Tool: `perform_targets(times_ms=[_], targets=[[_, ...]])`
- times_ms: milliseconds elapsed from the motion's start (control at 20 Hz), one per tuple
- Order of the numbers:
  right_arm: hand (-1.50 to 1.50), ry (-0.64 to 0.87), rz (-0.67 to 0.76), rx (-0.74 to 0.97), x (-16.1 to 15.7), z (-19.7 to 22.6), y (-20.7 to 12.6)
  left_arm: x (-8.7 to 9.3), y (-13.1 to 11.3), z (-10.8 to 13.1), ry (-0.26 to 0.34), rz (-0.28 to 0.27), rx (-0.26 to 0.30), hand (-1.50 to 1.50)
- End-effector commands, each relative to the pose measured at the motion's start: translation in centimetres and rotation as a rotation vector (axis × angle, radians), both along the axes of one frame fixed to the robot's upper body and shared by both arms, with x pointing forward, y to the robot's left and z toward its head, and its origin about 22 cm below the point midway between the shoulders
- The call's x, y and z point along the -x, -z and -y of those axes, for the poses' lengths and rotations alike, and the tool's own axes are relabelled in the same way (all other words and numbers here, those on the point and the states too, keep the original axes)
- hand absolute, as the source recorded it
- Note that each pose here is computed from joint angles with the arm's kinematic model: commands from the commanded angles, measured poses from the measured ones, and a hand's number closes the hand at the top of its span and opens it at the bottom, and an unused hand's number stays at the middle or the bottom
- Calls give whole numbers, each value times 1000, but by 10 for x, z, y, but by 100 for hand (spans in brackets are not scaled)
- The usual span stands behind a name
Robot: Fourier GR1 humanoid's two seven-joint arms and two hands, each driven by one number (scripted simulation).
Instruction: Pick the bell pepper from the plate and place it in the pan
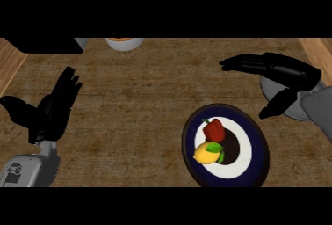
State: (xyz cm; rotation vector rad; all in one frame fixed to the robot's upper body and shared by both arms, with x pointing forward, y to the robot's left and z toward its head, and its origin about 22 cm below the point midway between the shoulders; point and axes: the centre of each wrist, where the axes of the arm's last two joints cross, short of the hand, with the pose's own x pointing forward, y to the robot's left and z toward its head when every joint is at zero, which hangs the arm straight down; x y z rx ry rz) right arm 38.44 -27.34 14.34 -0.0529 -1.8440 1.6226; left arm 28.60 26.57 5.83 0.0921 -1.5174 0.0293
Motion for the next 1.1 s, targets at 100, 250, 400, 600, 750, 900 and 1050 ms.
perform_targets(times_ms=[100,250,400,600,750,900,1050], targets=[[-150,-47,15,279,1,-51,-8,10,-9,-9,-1,-7,2,0],[-150,-76,-19,464,5,-67,11,4,7,0,-4,2,1,0],[-150,-113,-45,580,16,-59,23,6,12,-7,-19,-4,-1,0],[-150,-122,-24,596,26,-76,19,13,10,0,-37,3,10,0],[-150,-147,49,652,37,-67,7,3,1,9,-16,-5,1,0],[-150,-106,152,699,52,-63,12,10,-6,-11,-29,12,-5,0],[-150,-68,188,699,69,-87,14,9,-11,-13,-28,-8,3,0]])
